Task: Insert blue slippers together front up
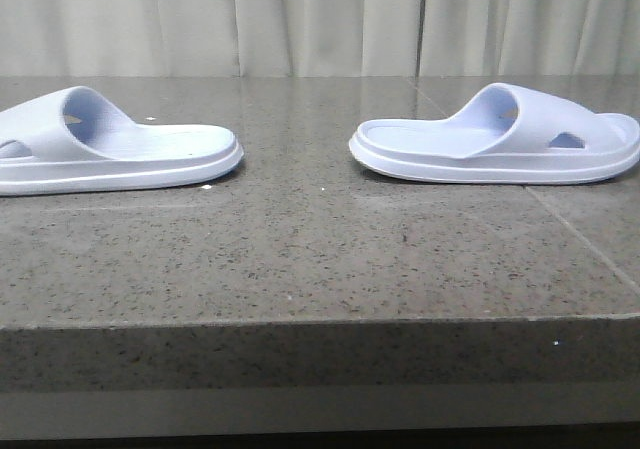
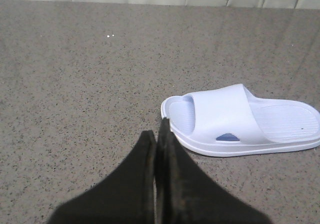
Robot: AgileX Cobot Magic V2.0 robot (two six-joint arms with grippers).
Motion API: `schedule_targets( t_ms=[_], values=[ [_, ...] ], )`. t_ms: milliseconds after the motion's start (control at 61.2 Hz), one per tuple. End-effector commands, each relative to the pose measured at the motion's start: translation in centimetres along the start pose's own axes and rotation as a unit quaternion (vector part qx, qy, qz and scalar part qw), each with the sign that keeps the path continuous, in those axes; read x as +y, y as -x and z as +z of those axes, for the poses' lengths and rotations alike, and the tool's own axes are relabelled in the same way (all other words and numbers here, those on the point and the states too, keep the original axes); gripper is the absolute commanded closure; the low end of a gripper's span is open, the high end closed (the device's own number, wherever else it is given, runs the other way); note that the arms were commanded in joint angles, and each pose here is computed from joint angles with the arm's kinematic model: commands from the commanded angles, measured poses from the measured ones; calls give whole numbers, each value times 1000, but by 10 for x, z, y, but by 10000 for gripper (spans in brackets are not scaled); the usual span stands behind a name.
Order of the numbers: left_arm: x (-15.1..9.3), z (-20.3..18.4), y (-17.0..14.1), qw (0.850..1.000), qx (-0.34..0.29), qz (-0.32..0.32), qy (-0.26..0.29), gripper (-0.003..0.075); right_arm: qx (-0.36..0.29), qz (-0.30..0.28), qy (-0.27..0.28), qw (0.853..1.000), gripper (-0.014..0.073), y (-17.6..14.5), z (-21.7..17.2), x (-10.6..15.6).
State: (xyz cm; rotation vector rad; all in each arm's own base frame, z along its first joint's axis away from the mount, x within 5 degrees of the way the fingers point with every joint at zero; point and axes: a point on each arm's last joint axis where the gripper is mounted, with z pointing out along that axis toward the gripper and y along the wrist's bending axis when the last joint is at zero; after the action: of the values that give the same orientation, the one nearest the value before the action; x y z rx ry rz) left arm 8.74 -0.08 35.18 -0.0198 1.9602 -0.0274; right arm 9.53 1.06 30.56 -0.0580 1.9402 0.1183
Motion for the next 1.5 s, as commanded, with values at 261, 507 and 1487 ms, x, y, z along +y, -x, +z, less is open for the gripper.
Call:
schedule_targets(
  t_ms=[261,507,1487],
  values=[
    [0,6,14,1000,-25,-9,-1,709,-29,-6,-3,1000,674,15,1,0],
    [1,6,15,999,-33,-1,5,194,-28,-6,-3,1000,200,15,1,0],
    [3,69,44,975,221,0,5,156,-28,-6,-3,1000,148,15,1,0]
  ],
)
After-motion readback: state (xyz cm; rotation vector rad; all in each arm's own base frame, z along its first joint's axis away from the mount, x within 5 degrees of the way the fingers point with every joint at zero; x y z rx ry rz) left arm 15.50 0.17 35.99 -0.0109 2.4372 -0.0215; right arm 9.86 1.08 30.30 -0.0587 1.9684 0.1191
